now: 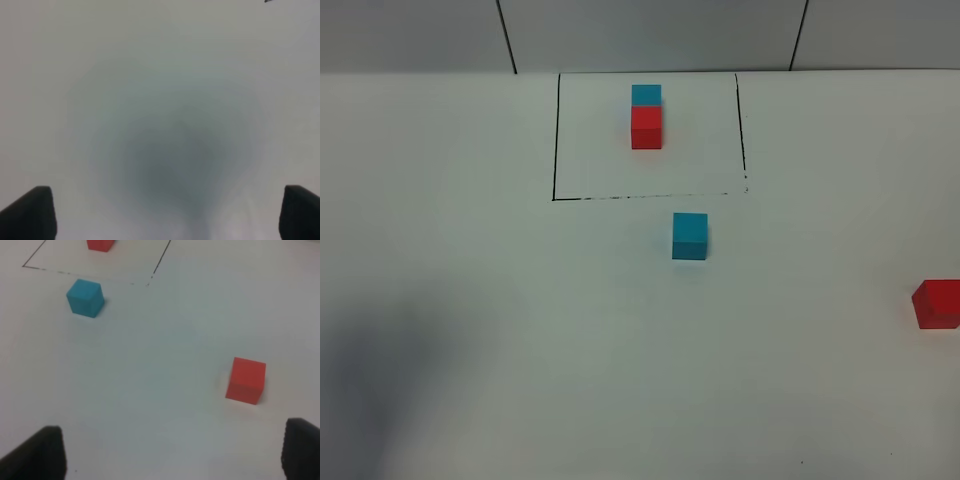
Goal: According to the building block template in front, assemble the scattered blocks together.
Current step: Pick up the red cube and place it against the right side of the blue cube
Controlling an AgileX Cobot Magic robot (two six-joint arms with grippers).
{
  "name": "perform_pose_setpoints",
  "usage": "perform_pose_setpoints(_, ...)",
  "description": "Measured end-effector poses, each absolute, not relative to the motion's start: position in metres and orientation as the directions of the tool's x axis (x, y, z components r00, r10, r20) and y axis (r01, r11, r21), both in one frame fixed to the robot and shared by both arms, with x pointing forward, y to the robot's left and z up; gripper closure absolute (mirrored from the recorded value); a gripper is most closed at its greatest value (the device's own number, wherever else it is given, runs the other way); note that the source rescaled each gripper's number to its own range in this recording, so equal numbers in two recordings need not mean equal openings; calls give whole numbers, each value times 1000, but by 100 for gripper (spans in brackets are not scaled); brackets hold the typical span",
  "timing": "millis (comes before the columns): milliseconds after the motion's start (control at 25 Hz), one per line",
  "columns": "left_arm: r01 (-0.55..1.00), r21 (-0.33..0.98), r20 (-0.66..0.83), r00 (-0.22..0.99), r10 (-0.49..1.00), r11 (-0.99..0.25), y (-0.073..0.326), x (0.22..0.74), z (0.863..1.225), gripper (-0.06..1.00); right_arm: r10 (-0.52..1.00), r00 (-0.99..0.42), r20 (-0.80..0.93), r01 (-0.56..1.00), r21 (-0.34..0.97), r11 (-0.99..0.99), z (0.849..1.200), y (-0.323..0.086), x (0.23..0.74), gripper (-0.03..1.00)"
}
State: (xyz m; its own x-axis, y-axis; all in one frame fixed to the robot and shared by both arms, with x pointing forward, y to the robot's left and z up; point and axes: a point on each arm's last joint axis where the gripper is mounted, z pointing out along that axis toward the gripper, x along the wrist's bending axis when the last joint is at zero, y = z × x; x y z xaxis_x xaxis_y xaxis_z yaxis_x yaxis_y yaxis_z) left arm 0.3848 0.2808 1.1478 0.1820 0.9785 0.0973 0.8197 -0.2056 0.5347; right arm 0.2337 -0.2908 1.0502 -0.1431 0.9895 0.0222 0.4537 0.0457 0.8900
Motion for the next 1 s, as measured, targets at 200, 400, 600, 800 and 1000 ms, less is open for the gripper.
perform_pose_setpoints(200, 782, 598, 78, 159, 984, -174, 289, 343, 1137, 0, 989, -143, 22, 454, 890, 46, 1050, -291, 234, 23)
perform_pose_setpoints(400, 748, 645, 67, 146, 987, -155, 296, 307, 1117, 1, 989, -143, 22, 454, 890, 46, 1050, -291, 234, 23)
perform_pose_setpoints(600, 683, 716, 63, 141, 988, -143, 302, 274, 1099, 3, 989, -143, 22, 454, 890, 46, 1050, -291, 234, 23)
perform_pose_setpoints(800, 620, 773, 59, 136, 989, -131, 307, 249, 1076, 5, 989, -143, 22, 454, 890, 46, 1050, -291, 234, 23)
perform_pose_setpoints(1000, 574, 810, 54, 136, 989, -123, 309, 237, 1048, 7, 989, -143, 22, 454, 890, 46, 1050, -291, 234, 23)
